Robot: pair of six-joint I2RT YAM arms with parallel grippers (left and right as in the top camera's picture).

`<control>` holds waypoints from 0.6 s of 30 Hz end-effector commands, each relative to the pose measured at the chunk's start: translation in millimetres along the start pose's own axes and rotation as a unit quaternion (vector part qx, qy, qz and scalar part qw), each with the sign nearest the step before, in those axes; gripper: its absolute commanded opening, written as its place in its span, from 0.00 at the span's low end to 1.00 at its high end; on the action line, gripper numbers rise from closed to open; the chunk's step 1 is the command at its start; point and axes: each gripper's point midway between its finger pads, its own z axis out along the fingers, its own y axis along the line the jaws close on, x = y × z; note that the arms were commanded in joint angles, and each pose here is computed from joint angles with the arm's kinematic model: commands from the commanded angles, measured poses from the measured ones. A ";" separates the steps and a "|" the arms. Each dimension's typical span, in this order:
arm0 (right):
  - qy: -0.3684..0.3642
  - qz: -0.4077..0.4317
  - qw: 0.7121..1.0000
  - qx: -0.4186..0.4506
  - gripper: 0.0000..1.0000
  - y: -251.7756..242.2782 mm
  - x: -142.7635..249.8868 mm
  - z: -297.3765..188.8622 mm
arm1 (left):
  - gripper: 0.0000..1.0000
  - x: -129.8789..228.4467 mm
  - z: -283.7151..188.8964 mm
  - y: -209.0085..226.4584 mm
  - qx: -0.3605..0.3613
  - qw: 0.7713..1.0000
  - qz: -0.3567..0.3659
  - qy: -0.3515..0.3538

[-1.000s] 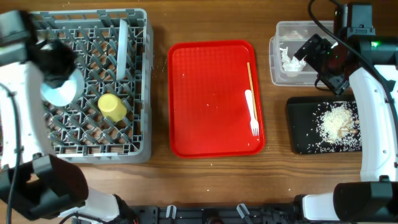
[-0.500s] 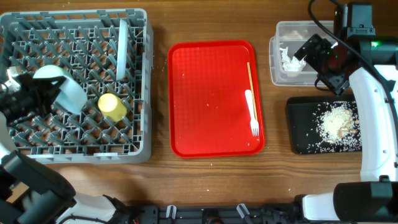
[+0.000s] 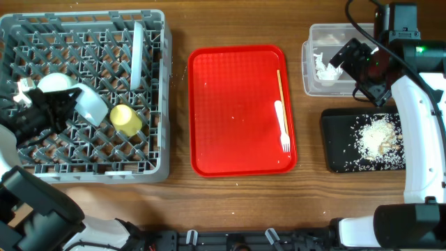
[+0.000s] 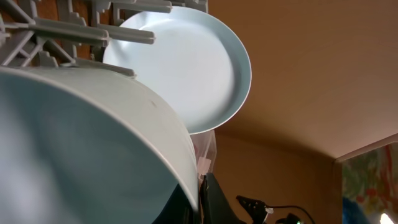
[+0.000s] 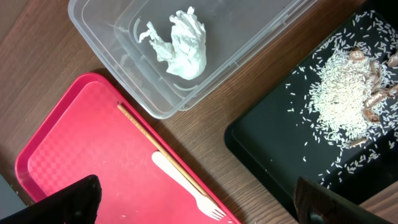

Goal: Sort waste into correct bins and load items into the dishwasher rack
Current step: 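Lower the blue bowl upside down into the rack and release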

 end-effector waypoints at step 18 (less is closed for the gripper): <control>-0.024 0.010 1.000 -0.007 1.00 0.2 -8.0 -13.5 | 0.04 -32.9 -27.6 7.0 -0.001 0.995 0.074 -0.064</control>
